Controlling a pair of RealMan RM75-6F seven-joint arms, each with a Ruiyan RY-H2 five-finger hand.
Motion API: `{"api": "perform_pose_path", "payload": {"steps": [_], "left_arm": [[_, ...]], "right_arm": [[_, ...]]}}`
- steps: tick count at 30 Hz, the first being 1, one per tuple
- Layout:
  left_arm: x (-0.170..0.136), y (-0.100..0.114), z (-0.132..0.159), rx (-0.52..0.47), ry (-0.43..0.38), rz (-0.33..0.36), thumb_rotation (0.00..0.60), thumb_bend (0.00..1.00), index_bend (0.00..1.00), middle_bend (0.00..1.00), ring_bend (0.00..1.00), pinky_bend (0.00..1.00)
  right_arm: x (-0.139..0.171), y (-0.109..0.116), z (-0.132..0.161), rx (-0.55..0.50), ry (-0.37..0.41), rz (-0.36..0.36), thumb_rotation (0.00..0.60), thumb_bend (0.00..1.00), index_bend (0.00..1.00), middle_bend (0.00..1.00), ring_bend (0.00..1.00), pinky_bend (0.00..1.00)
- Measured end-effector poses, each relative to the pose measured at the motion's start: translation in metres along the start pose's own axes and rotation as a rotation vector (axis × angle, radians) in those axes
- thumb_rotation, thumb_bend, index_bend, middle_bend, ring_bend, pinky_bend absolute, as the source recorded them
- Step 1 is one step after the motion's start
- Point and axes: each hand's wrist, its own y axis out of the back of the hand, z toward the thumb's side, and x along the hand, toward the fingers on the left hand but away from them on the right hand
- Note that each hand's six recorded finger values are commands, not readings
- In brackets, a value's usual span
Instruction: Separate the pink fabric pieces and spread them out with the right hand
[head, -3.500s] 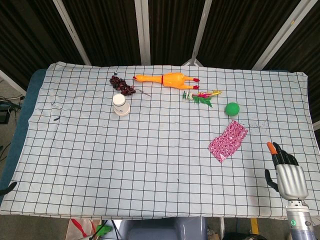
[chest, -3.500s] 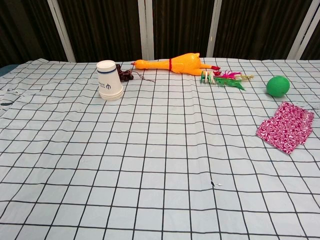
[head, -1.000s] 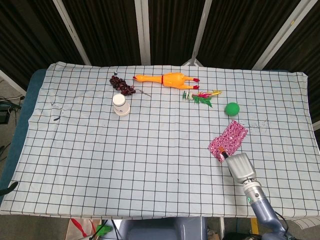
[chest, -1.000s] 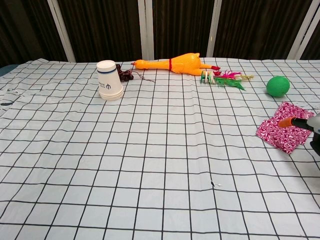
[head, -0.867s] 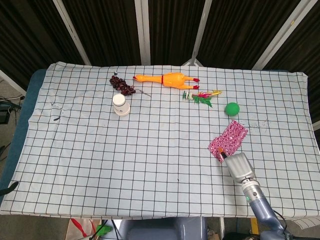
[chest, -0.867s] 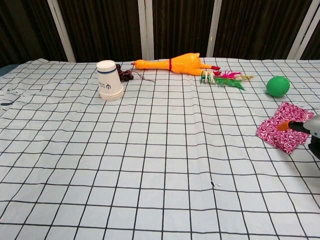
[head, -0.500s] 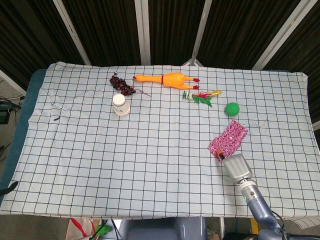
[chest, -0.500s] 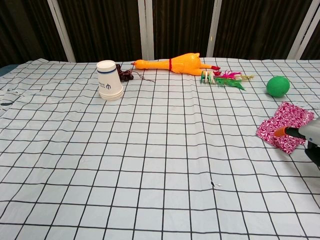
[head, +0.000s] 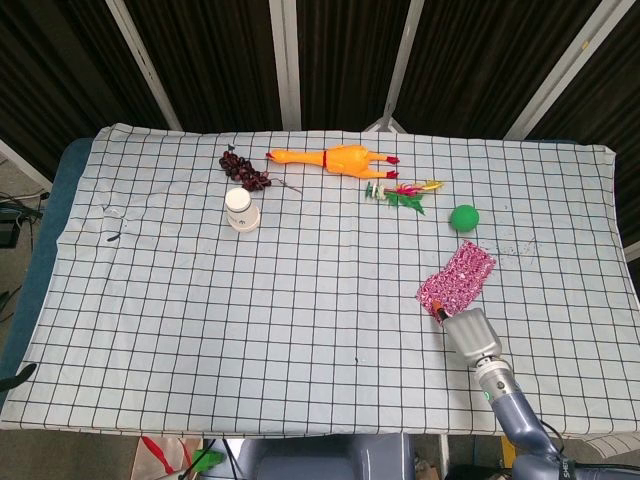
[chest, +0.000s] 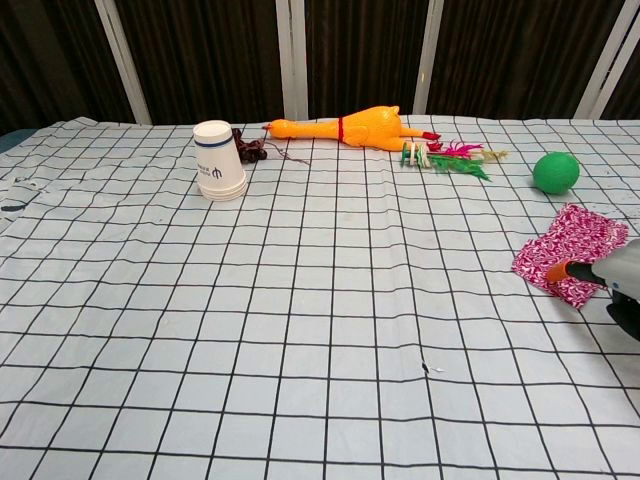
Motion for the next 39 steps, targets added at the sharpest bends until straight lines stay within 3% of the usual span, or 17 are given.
{"api": "perform_pose_path", "payload": {"steps": [10,31,39], "left_arm": [[0.000,0.000,0.000,0.000,-0.002,0.000,0.600,0.20,0.10,0.03,0.05,0.17],[0.000,0.001,0.000,-0.001,-0.001,0.001,0.600,0.20,0.10,0.03,0.05,0.17],[0.000,0.001,-0.001,-0.002,0.000,0.002,0.600,0.20,0.10,0.03,0.05,0.17]], "right_arm": [[0.005,-0.001,0.009,0.000,0.026,0.009,0.600,0.73,0.15,0.81,0.81,0.64],[0.028,0.011,0.037,0.019,0.117,-0.047,0.600,0.73,0.15,0.81,0.82,0.64],[0.024,0.015,0.033,0.017,0.091,-0.067,0.600,0.73,0.15,0.81,0.82,0.64]]}}
